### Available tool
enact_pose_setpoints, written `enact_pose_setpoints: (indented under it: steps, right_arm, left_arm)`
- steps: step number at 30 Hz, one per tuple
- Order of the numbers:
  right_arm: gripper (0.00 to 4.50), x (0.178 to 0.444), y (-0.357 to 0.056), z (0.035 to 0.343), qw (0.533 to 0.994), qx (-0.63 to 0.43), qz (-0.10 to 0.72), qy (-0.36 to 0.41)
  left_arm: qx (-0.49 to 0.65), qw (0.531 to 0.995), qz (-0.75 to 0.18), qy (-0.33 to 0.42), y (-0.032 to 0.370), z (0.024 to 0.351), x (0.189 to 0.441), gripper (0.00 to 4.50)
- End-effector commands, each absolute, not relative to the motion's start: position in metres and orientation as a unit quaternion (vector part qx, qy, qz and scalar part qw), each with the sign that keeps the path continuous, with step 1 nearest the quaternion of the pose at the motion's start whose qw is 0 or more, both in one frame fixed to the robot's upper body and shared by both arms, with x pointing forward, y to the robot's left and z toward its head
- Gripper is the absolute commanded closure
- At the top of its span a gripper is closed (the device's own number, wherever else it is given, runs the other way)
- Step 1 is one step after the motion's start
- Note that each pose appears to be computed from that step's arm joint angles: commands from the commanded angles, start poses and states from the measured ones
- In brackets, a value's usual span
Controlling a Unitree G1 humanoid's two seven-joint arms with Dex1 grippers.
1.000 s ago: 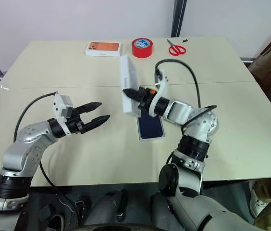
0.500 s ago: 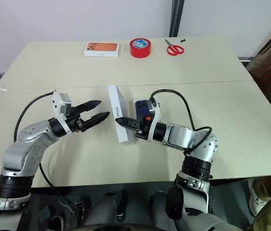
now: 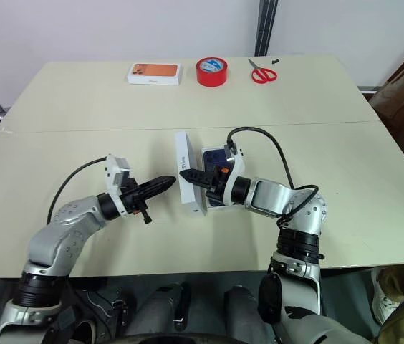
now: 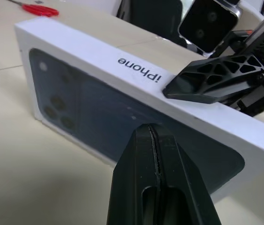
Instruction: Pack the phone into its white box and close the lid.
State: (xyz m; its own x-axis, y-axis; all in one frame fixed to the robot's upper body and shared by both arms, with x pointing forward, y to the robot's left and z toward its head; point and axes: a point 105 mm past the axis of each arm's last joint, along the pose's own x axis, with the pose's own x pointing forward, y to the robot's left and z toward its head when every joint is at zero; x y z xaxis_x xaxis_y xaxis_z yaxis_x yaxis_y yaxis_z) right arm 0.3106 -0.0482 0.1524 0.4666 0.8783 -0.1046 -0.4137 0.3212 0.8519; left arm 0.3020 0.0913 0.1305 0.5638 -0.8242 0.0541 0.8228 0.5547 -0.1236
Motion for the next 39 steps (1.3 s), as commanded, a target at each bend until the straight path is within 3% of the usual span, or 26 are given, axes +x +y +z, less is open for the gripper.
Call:
enact_pose_setpoints:
  steps: [1, 3, 7, 13, 17, 23, 27, 29, 32, 37, 39]
  right_arm:
    - [3.90, 0.318, -0.054, 0.159, 0.768, 0.399, 0.418, 0.276]
    - [3.15, 0.316, -0.058, 0.163, 0.779, 0.380, 0.423, 0.265]
    - [1.11, 0.323, -0.086, 0.174, 0.822, 0.345, 0.398, 0.218]
    - [1.11, 0.343, -0.148, 0.189, 0.900, 0.280, 0.306, 0.131]
    - [1.11, 0.347, -0.159, 0.180, 0.939, 0.175, 0.271, 0.120]
    - [1.11, 0.358, -0.168, 0.174, 0.957, 0.142, 0.235, 0.096]
    - [1.11, 0.362, -0.178, 0.167, 0.974, -0.022, 0.210, 0.077]
    - [1.11, 0.362, -0.176, 0.168, 0.972, -0.048, 0.220, 0.061]
    - [1.96, 0.359, -0.170, 0.163, 0.966, -0.075, 0.240, 0.056]
    - [4.42, 0.354, -0.162, 0.145, 0.950, -0.161, 0.262, 0.061]
    - [4.47, 0.353, -0.159, 0.141, 0.945, -0.178, 0.269, 0.063]
  left_arm:
    - [-0.060, 0.885, -0.462, -0.018, 0.079, 0.136, 0.307, 4.50]
    - [-0.067, 0.883, -0.464, -0.023, 0.070, 0.137, 0.309, 4.50]
    - [-0.064, 0.878, -0.474, -0.023, 0.062, 0.136, 0.312, 4.50]
    - [-0.058, 0.883, -0.464, -0.023, 0.059, 0.137, 0.323, 4.50]
    - [-0.052, 0.876, -0.479, -0.017, 0.055, 0.134, 0.320, 4.50]
    - [-0.041, 0.867, -0.497, -0.022, 0.034, 0.139, 0.325, 4.50]
    - [-0.033, 0.874, -0.484, -0.019, 0.045, 0.137, 0.328, 4.50]
    - [-0.023, 0.881, -0.471, -0.016, 0.056, 0.134, 0.328, 4.50]
    - [-0.018, 0.891, -0.454, -0.008, 0.070, 0.132, 0.327, 4.50]
    - [-0.003, 0.902, -0.430, 0.045, 0.087, 0.114, 0.327, 4.50]
    - [0.023, 0.908, -0.416, 0.054, 0.091, 0.107, 0.329, 4.50]
